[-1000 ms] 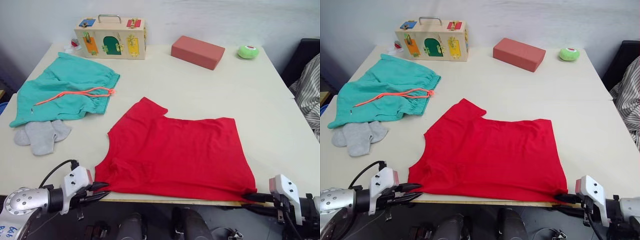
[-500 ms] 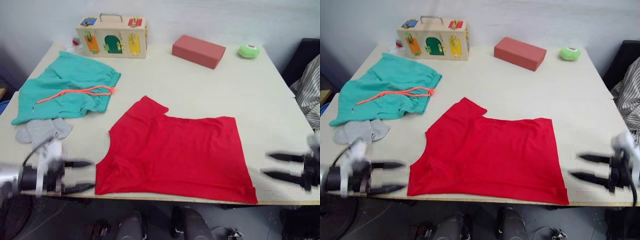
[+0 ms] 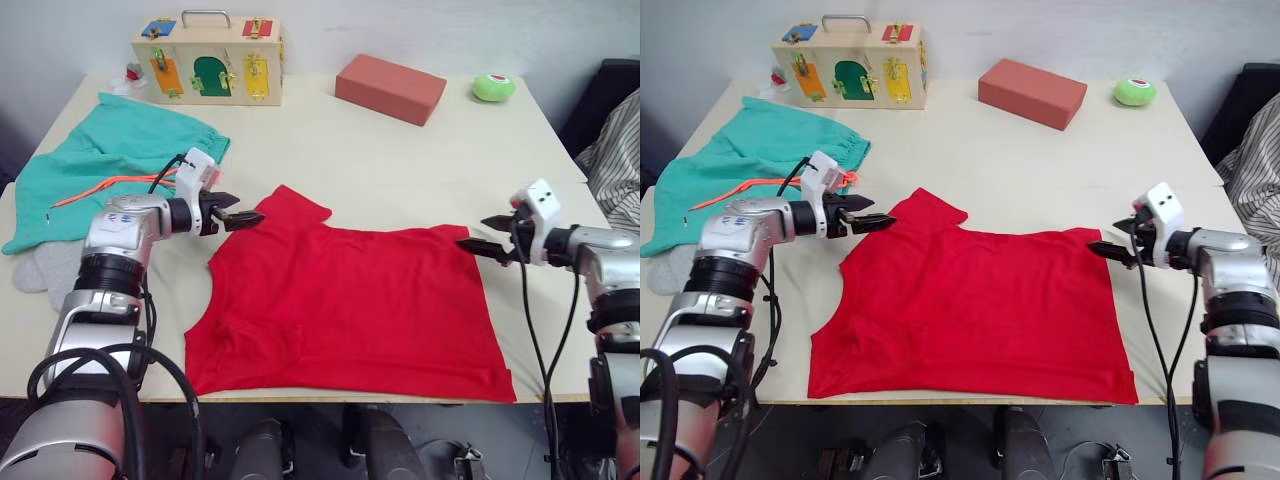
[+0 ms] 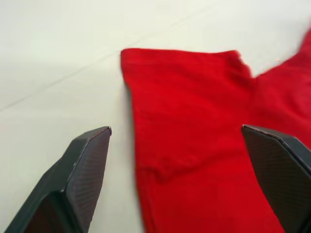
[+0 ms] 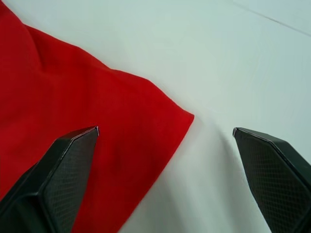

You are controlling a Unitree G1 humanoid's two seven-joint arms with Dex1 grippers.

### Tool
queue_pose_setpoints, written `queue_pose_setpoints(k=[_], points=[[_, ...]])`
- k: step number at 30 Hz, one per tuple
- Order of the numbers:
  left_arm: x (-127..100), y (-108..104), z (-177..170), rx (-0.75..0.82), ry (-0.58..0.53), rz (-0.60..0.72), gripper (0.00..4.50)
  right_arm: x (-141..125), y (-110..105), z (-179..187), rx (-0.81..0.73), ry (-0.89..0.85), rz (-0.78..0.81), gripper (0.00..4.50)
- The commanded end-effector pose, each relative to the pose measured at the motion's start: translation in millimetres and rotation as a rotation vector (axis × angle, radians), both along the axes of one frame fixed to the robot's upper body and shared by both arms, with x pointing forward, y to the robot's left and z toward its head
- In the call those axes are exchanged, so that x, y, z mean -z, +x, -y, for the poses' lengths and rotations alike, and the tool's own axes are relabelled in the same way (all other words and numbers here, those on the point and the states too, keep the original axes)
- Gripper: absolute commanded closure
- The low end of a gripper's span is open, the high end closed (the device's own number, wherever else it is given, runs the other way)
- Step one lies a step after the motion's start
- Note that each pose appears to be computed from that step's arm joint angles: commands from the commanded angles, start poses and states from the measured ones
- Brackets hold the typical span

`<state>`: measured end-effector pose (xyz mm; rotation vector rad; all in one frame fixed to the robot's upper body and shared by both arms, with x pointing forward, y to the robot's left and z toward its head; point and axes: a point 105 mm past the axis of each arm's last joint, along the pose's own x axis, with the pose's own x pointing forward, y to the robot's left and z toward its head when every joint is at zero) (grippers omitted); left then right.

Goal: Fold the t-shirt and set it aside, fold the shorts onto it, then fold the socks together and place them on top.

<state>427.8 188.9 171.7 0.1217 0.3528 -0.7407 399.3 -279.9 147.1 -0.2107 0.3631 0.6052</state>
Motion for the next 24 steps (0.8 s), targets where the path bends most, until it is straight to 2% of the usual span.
queue_pose_setpoints(k=[1,6,10,11,12,13,16,24], points=[[-3.4,10.6,-4.0,-0.050,0.019,0.021,0.01,-9.2,8.9,4.2,0.056,0.021,0.010,0.00],[9.4,18.8,1.6,-0.105,0.027,-0.010,0.01,-7.2,18.4,-10.1,0.048,0.038,0.001,0.00],[12.2,25.7,5.7,-0.172,-0.008,-0.002,0.01,-7.5,26.7,-22.1,0.068,0.069,-0.005,0.00],[14.8,25.3,7.7,-0.166,0.002,-0.012,0.00,-6.0,28.1,-23.1,0.079,0.066,-0.011,0.17],[16.5,24.9,9.0,-0.156,0.016,-0.015,0.00,-5.2,28.5,-24.2,0.079,0.063,-0.016,0.38],[18.6,24.2,9.9,-0.148,0.026,-0.023,0.19,-5.0,28.7,-25.1,0.076,0.060,-0.016,0.59],[24.0,23.8,10.9,-0.156,0.036,-0.043,0.90,-5.8,29.1,-28.6,0.059,0.063,-0.015,1.60],[27.7,23.7,9.9,-0.152,0.066,-0.030,3.52,-9.1,25.3,-28.2,0.023,0.084,-0.021,4.49]])
